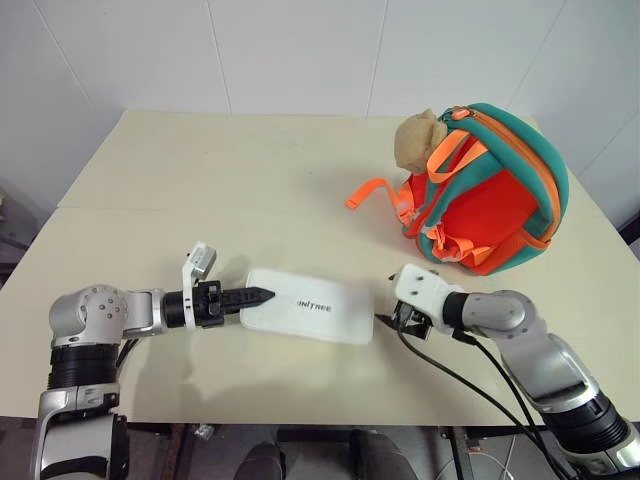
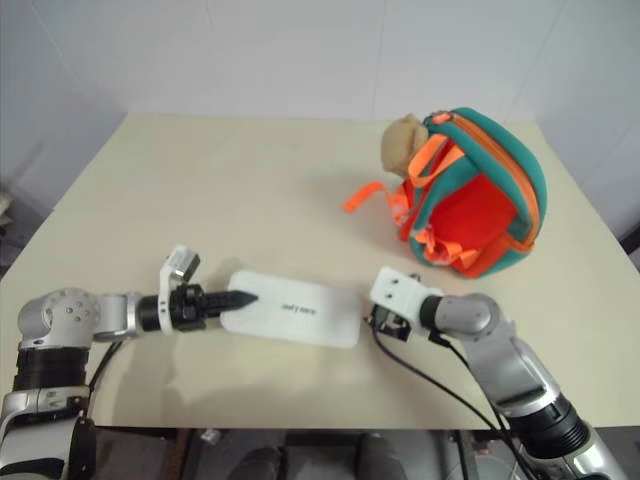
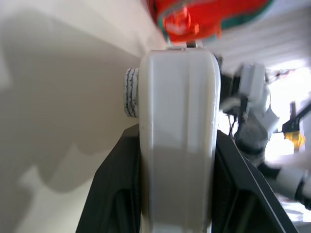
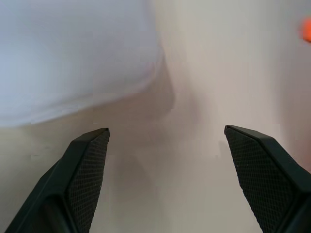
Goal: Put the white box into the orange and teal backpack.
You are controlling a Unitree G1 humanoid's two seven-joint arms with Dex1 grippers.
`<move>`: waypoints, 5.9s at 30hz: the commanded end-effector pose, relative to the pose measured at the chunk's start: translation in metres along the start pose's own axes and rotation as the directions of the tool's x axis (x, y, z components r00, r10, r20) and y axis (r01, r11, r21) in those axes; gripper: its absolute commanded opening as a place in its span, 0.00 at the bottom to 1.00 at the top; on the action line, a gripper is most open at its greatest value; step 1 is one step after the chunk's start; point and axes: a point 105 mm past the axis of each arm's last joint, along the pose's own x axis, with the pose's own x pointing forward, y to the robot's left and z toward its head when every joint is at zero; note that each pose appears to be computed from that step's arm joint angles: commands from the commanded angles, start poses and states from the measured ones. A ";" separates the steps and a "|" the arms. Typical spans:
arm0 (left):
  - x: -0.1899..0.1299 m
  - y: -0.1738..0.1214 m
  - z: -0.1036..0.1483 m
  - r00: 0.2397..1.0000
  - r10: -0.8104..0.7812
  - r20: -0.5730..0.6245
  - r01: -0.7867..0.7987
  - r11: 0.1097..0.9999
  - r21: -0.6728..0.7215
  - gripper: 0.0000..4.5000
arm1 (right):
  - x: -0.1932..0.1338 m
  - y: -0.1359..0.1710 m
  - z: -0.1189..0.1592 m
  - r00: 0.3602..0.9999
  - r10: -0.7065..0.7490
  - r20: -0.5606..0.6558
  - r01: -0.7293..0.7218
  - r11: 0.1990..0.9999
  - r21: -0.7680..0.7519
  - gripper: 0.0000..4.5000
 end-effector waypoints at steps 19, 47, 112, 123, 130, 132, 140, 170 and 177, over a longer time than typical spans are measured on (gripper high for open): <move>-0.014 -0.031 0.042 0.974 -0.165 0.157 0.185 0.975 -0.124 0.29 | -0.044 -0.087 0.011 0.866 -0.458 0.202 0.328 0.824 0.461 1.00; -0.033 -0.041 0.030 0.983 -0.150 0.105 0.162 0.980 -0.120 0.29 | 0.029 -0.134 0.030 0.830 -0.460 0.315 0.253 0.814 0.523 0.88; -0.104 -0.066 0.098 0.968 0.030 0.249 -0.067 0.988 0.141 0.29 | -0.107 0.086 0.120 0.534 0.776 0.337 -0.767 0.612 -0.193 0.13; -0.096 -0.098 0.081 0.995 -0.006 0.095 -0.037 0.894 0.447 0.29 | -0.094 0.077 0.108 0.569 0.758 0.320 -0.754 0.636 -0.164 0.13; -0.106 -0.127 0.078 0.984 -0.147 0.101 0.027 0.682 0.731 0.29 | -0.090 0.069 0.098 0.593 0.748 0.298 -0.750 0.648 -0.134 0.13; -0.111 -0.138 0.078 0.969 -0.219 0.115 0.041 0.601 0.798 0.29 | -0.089 0.066 0.094 0.600 0.745 0.291 -0.749 0.651 -0.123 0.13; -0.114 -0.150 0.070 0.954 -0.287 0.090 0.052 0.452 0.890 0.29 | -0.085 0.060 0.089 0.616 0.736 0.279 -0.739 0.663 -0.118 0.13; -0.059 -0.135 0.055 0.954 -0.160 -0.252 0.290 0.291 0.912 0.29 | -0.077 0.057 0.091 0.644 0.706 0.296 -0.703 0.698 -0.134 0.13; -0.028 -0.136 0.063 0.948 -0.085 -0.307 0.318 0.186 0.930 0.29 | -0.074 0.055 0.090 0.649 0.700 0.299 -0.697 0.704 -0.136 0.13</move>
